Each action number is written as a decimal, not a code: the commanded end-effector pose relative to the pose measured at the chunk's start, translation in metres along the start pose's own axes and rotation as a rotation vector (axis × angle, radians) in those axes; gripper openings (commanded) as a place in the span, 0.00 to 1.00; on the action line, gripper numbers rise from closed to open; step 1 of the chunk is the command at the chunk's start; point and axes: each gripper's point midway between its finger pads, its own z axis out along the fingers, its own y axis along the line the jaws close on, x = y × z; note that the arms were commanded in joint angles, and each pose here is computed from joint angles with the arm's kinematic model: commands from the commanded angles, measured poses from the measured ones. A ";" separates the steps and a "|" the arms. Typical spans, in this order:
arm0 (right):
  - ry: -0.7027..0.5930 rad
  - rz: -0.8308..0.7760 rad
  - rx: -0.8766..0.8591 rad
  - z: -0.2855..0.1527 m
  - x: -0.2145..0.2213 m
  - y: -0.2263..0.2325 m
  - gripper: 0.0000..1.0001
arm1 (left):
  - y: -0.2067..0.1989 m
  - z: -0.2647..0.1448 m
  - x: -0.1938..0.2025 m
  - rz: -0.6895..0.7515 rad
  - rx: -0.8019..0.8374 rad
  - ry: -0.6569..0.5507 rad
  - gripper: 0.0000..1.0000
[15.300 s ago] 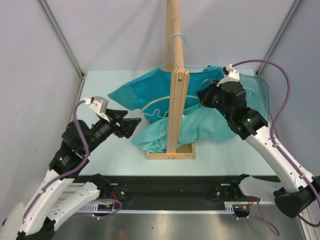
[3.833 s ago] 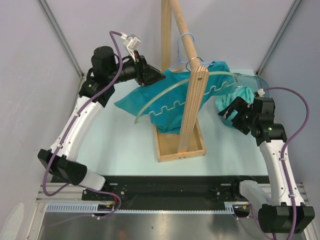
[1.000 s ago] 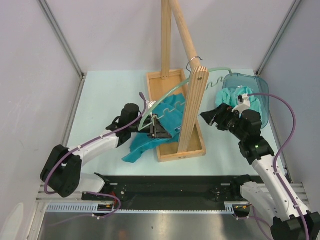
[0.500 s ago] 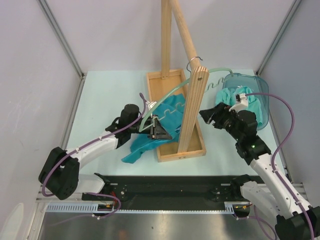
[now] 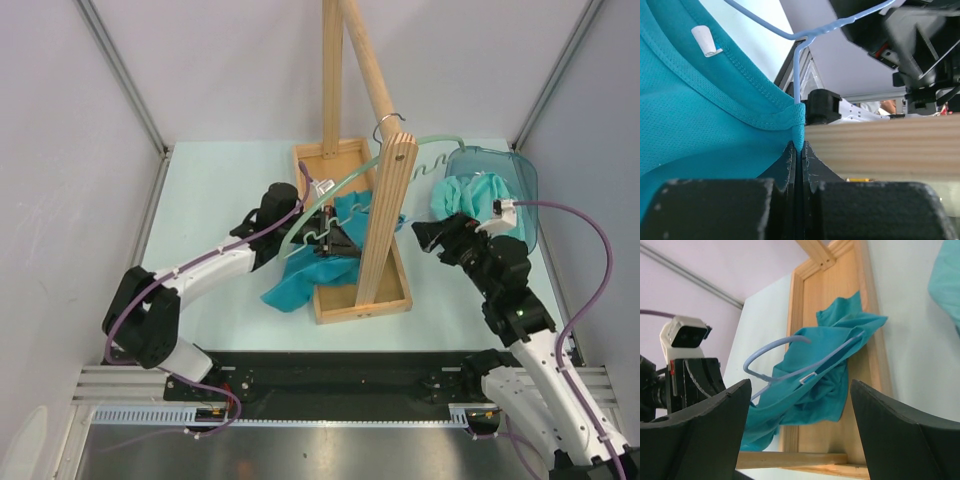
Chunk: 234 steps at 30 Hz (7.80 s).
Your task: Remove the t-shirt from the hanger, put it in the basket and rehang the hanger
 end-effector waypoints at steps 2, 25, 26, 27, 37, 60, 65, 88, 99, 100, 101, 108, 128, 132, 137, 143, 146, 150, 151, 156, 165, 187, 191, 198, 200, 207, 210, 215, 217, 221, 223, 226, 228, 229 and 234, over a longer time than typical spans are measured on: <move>0.051 -0.014 -0.119 0.012 0.010 0.024 0.82 | -0.046 0.008 -0.013 0.055 0.119 0.005 0.00; -0.083 -0.124 -0.079 0.024 0.026 0.022 0.54 | -0.056 0.024 0.032 0.058 0.160 0.128 0.00; -0.086 -0.129 -0.082 0.023 0.025 0.023 0.52 | -0.056 0.024 0.032 0.061 0.162 0.130 0.00; -0.088 -0.134 -0.081 0.022 0.025 0.023 0.51 | -0.055 0.025 0.033 0.056 0.160 0.134 0.01; -0.125 -0.149 -0.062 0.025 0.022 0.029 0.46 | -0.049 0.024 0.039 0.050 0.154 0.151 0.00; -0.059 -0.043 0.351 0.028 0.018 -0.014 0.00 | -0.004 -0.005 0.040 0.277 -0.170 0.065 0.80; -0.025 -0.036 0.406 0.030 0.022 -0.017 0.00 | 0.013 -0.016 0.060 0.278 -0.204 0.085 0.85; -0.011 0.003 0.381 0.063 0.006 0.010 0.00 | 0.034 -0.049 0.091 0.271 -0.298 0.038 0.63; -0.063 0.105 0.394 0.064 -0.010 -0.009 0.00 | 0.036 -0.091 0.066 0.279 -0.442 -0.150 0.00; -0.081 0.121 0.410 0.065 -0.016 -0.016 0.00 | 0.035 -0.098 0.062 0.283 -0.465 -0.192 0.00; -0.086 0.129 0.416 0.064 -0.018 -0.019 0.00 | 0.039 -0.105 0.064 0.270 -0.492 -0.207 0.00; -0.131 0.209 0.441 0.059 -0.041 -0.057 0.00 | 0.055 -0.156 0.058 0.182 -0.658 -0.455 0.00; 0.115 0.246 -0.021 0.036 -0.029 -0.012 0.00 | 0.050 -0.138 0.048 0.150 -0.552 -0.481 0.00; 0.170 0.228 -0.061 0.013 -0.012 -0.006 0.00 | 0.047 -0.118 0.045 0.148 -0.481 -0.420 0.00; 0.154 0.197 -0.034 -0.016 -0.007 -0.017 0.00 | 0.046 -0.109 0.034 0.182 -0.471 -0.402 0.00; 0.128 0.243 0.049 -0.018 -0.009 -0.032 0.00 | 0.039 -0.107 0.026 0.212 -0.467 -0.393 0.14; 0.104 0.227 0.077 -0.012 -0.024 -0.029 0.00 | 0.036 -0.109 0.029 0.218 -0.462 -0.389 0.43; 0.072 0.141 0.174 0.002 -0.047 -0.030 0.00 | 0.034 -0.119 0.030 0.241 -0.485 -0.405 0.81; 0.051 0.116 0.175 0.004 -0.060 -0.021 0.00 | 0.034 -0.121 0.030 0.243 -0.493 -0.407 0.83; 0.038 0.091 0.224 0.030 -0.072 -0.007 0.00 | 0.041 -0.133 0.026 0.211 -0.534 -0.426 0.86; 0.057 0.249 0.091 0.043 -0.072 0.041 0.00 | 0.053 -0.139 0.016 0.091 -0.442 -0.431 0.80; 0.109 0.113 0.070 -0.002 -0.050 0.041 0.00 | 0.065 -0.129 0.008 0.054 -0.386 -0.380 0.72; 0.090 0.059 0.064 -0.005 -0.061 0.046 0.00 | 0.067 -0.129 0.009 0.051 -0.391 -0.379 0.72; 0.087 -0.060 0.070 -0.003 -0.068 0.044 0.00 | 0.068 -0.127 0.008 0.045 -0.379 -0.380 0.68; 0.088 -0.097 0.038 0.000 -0.068 0.047 0.00 | 0.068 -0.127 0.007 0.048 -0.378 -0.376 0.68; 0.091 -0.210 -0.158 -0.009 -0.072 0.082 0.00 | 0.068 -0.130 0.004 0.056 -0.396 -0.369 0.68; 0.144 -0.162 -0.149 -0.016 -0.064 0.082 0.00 | 0.068 -0.130 0.004 0.058 -0.397 -0.368 0.68; 0.233 -0.134 -0.195 -0.040 -0.038 0.081 0.00 | 0.070 -0.130 0.006 0.058 -0.399 -0.360 0.68; 0.203 -0.130 -0.123 -0.043 -0.042 0.066 0.00 | 0.072 -0.129 0.007 0.055 -0.398 -0.361 0.68; 0.215 -0.094 -0.142 -0.047 -0.038 0.068 0.00 | 0.073 -0.127 0.007 0.045 -0.385 -0.358 0.68; 0.223 -0.104 -0.147 -0.047 -0.039 0.071 0.00 | 0.072 -0.128 0.006 0.050 -0.386 -0.362 0.68; 0.213 -0.153 -0.098 -0.037 -0.046 0.063 0.00 | 0.070 -0.130 0.004 0.059 -0.397 -0.367 0.68; 0.199 -0.197 -0.024 -0.025 -0.051 0.048 0.00 | 0.070 -0.131 0.005 0.064 -0.403 -0.364 0.68; 0.188 -0.211 0.003 -0.023 -0.057 0.046 0.00 | 0.069 -0.133 0.003 0.070 -0.407 -0.369 0.68; 0.162 -0.291 0.223 -0.006 -0.076 0.014 0.00 | 0.064 -0.147 -0.009 0.098 -0.466 -0.382 0.76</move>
